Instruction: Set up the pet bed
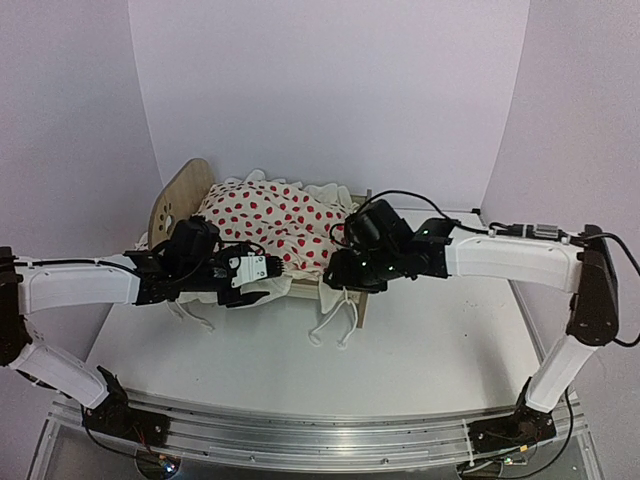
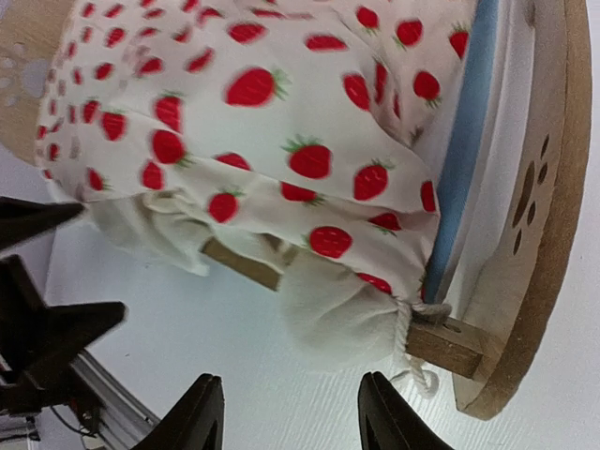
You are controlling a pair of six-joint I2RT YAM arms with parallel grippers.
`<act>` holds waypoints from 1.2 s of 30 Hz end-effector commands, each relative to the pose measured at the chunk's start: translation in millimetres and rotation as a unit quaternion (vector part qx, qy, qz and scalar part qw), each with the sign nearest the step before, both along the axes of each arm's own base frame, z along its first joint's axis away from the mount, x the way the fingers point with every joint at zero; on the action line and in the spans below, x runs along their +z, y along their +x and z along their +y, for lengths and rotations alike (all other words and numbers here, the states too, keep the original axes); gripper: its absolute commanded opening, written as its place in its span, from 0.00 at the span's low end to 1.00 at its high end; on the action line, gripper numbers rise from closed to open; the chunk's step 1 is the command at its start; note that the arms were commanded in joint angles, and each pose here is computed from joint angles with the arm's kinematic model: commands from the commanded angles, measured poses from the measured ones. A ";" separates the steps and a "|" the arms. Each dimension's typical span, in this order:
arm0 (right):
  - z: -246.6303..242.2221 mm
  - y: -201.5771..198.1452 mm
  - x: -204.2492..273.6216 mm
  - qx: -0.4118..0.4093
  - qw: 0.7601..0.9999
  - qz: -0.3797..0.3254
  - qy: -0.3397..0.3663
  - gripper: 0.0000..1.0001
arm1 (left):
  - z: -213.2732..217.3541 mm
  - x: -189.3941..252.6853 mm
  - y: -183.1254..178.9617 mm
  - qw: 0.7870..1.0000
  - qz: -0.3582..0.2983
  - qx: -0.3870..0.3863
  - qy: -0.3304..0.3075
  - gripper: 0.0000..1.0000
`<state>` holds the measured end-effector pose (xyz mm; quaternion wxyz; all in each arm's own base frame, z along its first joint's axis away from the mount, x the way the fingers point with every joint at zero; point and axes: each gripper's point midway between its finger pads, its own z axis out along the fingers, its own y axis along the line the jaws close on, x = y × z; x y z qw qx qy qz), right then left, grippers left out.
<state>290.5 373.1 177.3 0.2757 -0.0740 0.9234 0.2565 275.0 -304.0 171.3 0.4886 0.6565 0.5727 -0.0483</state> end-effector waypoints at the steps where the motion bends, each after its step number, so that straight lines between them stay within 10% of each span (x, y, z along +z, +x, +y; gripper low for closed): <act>1: 6.2 -5.1 -22.5 -0.079 0.996 0.027 -0.019 0.51 | 32.0 -13.7 16.9 0.995 0.003 0.094 0.026 0.69; 7: 10.9 -18.0 -46.0 -0.121 0.992 0.039 -0.027 0.68 | 51.9 -23.5 7.5 0.989 0.024 0.143 0.000 0.65; 19: 19.7 5.4 -72.3 -0.131 0.991 -0.005 -0.036 0.56 | 51.1 -36.1 -5.5 0.993 -0.022 0.110 -0.043 0.69; 26: 13.9 12.3 -52.9 -0.105 0.994 -0.036 -0.023 0.04 | 27.0 -39.0 -5.2 0.992 -0.122 0.026 -0.020 0.72; 36: -14.2 -9.8 -22.0 -0.047 0.999 -0.007 0.020 0.00 | -7.3 -43.6 5.4 0.977 -0.207 -0.055 0.004 0.76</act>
